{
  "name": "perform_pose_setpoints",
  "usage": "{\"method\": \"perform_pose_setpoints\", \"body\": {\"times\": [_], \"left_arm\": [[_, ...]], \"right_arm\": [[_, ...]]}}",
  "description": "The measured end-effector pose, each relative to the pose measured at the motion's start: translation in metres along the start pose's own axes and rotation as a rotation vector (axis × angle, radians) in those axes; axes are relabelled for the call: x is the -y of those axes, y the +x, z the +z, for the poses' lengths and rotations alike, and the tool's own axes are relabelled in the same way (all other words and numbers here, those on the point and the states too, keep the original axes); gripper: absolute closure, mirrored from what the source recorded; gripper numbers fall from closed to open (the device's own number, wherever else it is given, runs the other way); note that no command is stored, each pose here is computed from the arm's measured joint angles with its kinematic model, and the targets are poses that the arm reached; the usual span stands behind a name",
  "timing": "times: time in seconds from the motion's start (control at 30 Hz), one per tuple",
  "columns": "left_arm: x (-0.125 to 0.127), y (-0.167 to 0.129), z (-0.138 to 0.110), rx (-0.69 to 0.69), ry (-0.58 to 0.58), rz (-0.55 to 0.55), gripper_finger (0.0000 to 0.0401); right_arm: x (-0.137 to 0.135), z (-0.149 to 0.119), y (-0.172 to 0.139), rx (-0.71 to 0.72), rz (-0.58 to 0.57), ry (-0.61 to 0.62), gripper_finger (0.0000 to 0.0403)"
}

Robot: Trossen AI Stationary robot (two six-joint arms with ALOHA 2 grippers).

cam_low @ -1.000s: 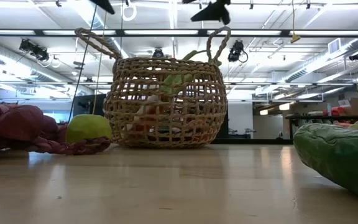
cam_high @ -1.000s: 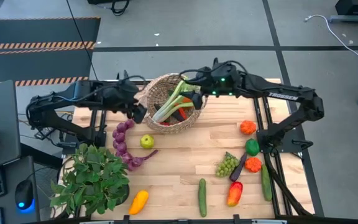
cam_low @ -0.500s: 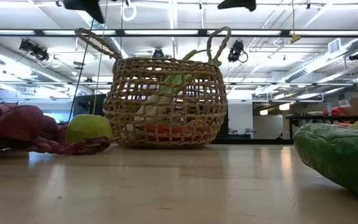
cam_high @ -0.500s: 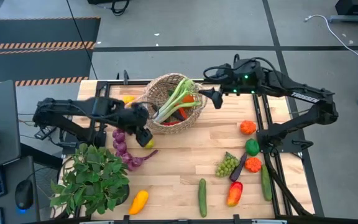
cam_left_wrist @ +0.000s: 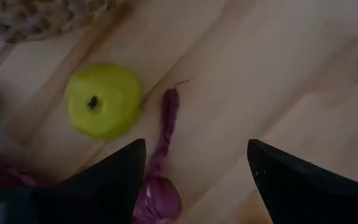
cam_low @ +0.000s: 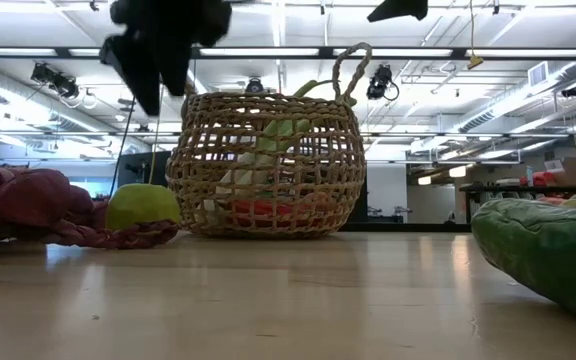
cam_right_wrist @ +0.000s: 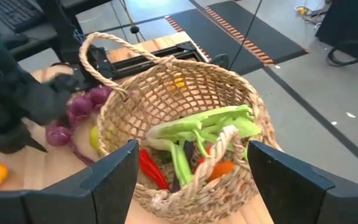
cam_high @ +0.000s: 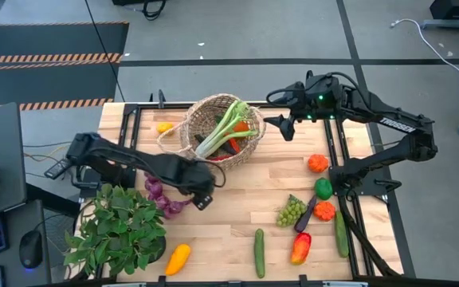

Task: Build produce basket
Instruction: Put the green apple into the brown basket

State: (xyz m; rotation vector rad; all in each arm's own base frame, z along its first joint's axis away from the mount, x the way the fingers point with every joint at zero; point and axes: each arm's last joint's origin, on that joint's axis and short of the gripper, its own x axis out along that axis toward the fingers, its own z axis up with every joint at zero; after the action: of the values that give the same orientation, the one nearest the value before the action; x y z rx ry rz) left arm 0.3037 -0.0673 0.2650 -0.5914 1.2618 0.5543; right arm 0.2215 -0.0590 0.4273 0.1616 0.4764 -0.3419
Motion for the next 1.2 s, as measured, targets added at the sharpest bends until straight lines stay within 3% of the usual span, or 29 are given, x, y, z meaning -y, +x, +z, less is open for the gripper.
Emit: {"method": "perform_pose_setpoints", "body": {"times": [0.37, 0.7, 0.9, 1.2], "left_arm": [[-0.003, 0.059, -0.008, -0.187, 0.065, 0.393, 0.0115], [-0.001, 0.065, -0.003, -0.112, 0.154, 0.417, 0.0113], [-0.007, 0.071, 0.009, -0.066, 0.168, 0.415, 0.0088], [-0.032, 0.091, 0.011, -0.188, 0.136, 0.412, 0.0085]], "right_arm": [[-0.001, -0.002, -0.004, -0.018, 0.039, -0.012, 0.0101], [-0.001, -0.003, -0.004, -0.029, 0.039, -0.008, 0.0101], [0.0, -0.003, -0.004, -0.028, 0.031, -0.007, 0.0101], [0.0, -0.005, -0.004, -0.044, 0.012, 0.042, 0.0101]]}}
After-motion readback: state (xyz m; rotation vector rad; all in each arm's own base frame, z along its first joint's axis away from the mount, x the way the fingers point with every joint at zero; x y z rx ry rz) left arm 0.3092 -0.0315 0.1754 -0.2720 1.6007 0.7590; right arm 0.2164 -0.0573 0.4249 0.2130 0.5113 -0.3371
